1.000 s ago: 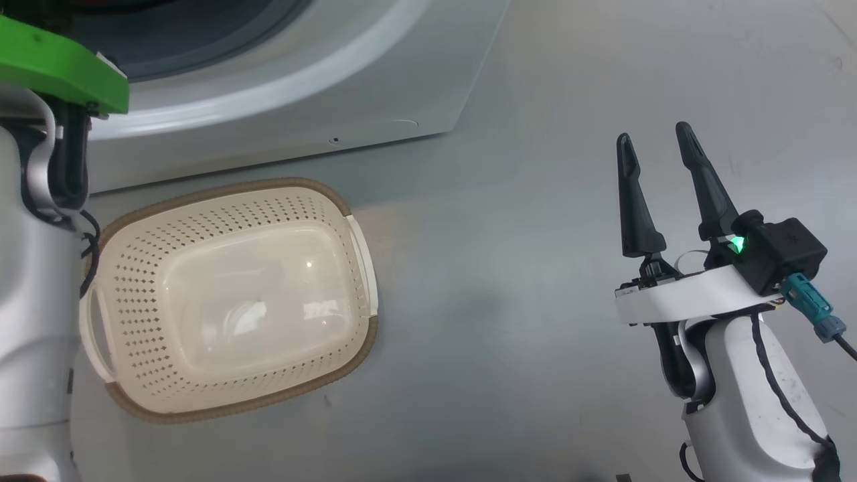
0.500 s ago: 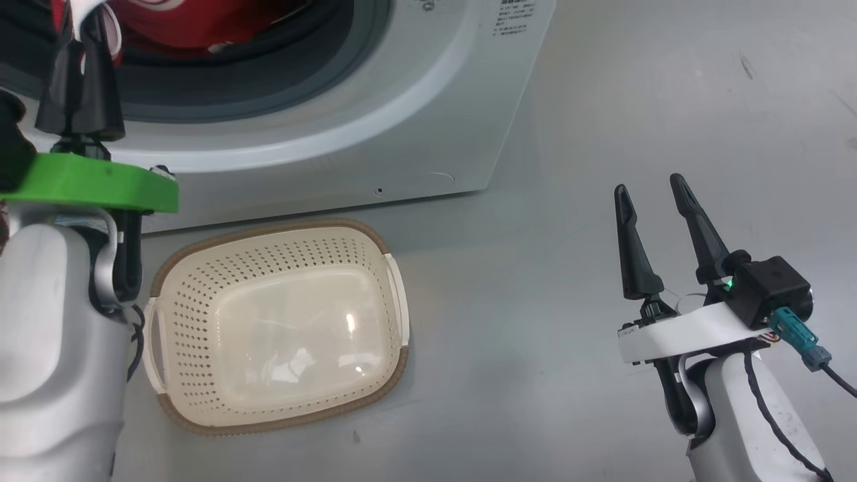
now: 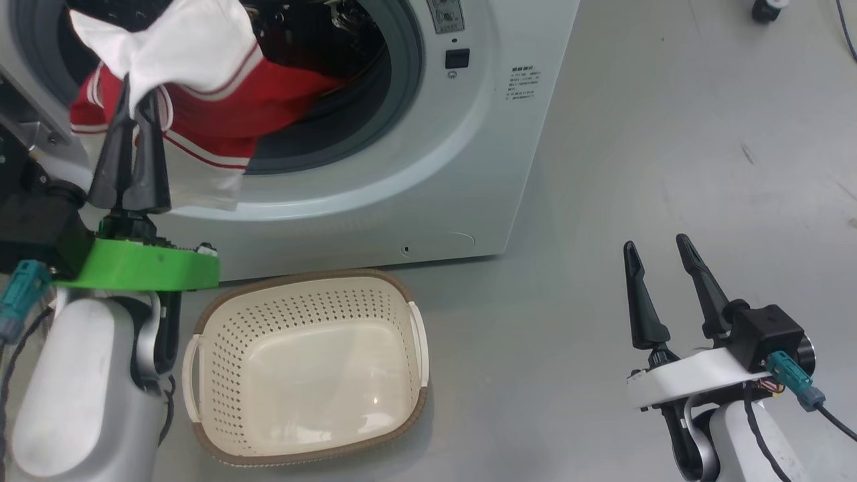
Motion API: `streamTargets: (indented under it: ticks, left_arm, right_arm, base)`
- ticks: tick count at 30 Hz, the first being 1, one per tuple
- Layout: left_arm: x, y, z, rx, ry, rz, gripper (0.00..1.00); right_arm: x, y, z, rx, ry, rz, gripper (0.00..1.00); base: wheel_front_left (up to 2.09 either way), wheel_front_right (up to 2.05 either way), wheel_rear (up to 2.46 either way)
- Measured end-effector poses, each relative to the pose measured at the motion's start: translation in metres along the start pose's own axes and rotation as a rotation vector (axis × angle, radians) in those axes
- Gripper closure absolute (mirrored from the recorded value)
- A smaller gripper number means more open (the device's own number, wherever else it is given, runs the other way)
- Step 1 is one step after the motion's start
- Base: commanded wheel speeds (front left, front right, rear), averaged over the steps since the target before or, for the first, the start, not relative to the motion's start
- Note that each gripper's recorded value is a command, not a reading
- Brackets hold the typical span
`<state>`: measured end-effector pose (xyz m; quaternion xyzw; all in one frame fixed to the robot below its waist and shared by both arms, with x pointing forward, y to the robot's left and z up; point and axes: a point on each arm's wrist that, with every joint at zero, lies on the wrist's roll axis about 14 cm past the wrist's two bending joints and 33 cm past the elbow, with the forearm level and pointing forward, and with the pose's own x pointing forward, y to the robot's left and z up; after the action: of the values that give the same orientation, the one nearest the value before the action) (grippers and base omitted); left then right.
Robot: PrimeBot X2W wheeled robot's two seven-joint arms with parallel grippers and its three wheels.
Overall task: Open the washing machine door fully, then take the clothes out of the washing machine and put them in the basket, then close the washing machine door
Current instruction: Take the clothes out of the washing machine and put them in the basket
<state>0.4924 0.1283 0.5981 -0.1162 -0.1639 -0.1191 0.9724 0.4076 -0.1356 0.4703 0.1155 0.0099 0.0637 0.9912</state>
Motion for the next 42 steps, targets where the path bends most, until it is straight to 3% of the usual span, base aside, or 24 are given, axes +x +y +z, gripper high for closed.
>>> streamTargets:
  ticks: [7, 13, 33, 42]
  left_arm:
    - [-0.032, -0.011, 0.013, -0.008, 0.004, 0.001, 1.00]
    - [-0.066, -0.014, -0.008, -0.037, 0.133, 0.024, 1.00]
    - [-0.158, -0.020, -0.147, -0.219, 0.664, 0.130, 1.00]
    - [-0.170, -0.012, -0.200, -0.269, 0.798, 0.191, 1.00]
  right_arm:
    - [-0.013, 0.006, 0.010, 0.001, -0.023, 0.010, 0.00]
    - [-0.016, 0.019, 0.013, 0.004, -0.031, 0.047, 0.00]
    - [-0.007, 0.027, 0.003, 0.020, -0.011, 0.078, 0.00]
    - [0.007, 0.017, -0.002, 0.019, -0.006, 0.056, 0.00]
  base:
    - [0.00, 0.00, 0.00]
    - [0.00, 0.00, 0.00]
    - [0.00, 0.00, 0.00]
    - [0.00, 0.00, 0.00]
